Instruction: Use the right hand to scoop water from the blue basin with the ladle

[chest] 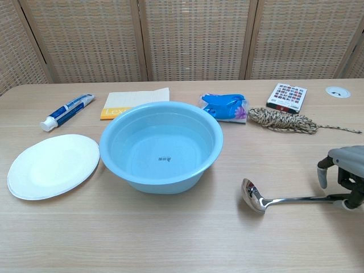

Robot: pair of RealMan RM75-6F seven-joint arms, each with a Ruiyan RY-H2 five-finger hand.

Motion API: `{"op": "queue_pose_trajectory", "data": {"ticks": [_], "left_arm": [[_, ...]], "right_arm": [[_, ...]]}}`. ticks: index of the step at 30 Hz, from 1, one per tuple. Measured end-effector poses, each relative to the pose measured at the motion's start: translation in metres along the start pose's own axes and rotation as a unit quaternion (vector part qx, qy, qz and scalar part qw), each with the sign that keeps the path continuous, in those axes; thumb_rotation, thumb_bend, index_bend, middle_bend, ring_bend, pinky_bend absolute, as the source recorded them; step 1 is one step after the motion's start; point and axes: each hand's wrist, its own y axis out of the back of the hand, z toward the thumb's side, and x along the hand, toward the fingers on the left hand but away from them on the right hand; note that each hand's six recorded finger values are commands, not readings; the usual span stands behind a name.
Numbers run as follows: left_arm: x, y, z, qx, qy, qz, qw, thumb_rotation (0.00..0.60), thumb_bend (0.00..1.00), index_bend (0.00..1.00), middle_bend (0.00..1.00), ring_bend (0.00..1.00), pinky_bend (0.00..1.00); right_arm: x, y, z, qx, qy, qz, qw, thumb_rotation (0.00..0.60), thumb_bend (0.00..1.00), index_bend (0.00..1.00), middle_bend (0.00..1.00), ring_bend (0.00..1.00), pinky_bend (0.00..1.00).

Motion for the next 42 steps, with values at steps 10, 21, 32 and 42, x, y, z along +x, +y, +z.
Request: {"op": "queue_pose_trajectory", "data": {"ticks": [10, 21, 32, 42], "left_arm": [[0.001, -0.002, 0.001, 0.003, 0.001, -0.002, 1.0, 0.6, 0.0, 0.0, 0.0, 0.0, 0.0], [0.0, -0.001, 0.0, 0.0, 0.002, -0.001, 1.0, 0.6, 0.0, 0.0, 0.0, 0.0, 0.0], [0.0, -0.002, 0.0, 0.001, 0.001, -0.003, 1.0, 0.6, 0.0, 0.0, 0.0, 0.0, 0.0], [0.0, -0.003, 0.002, 0.002, -0.001, -0.004, 1.0, 0.6, 0.0, 0.0, 0.0, 0.0, 0.0]], "right_arm": [[-0.003, -0.013, -0.003, -0.009, 0.003, -0.004, 1.0, 0.6, 0.47, 0.52, 1.0, 1.0, 1.0], [-0.005, -0.017, -0.005, -0.004, 0.004, -0.004, 1.0, 0.6, 0.62, 0.69, 1.0, 1.0, 1.0], [-0.001, -0.003, -0.008, 0.001, 0.012, -0.02, 0.9997, 0.6, 0.74, 0.77, 1.0, 1.0, 1.0], [0.016, 0.029, -0.011, 0.019, 0.055, -0.046, 0.9973, 0.6, 0.73, 0.78, 1.0, 1.0, 1.0]]}}
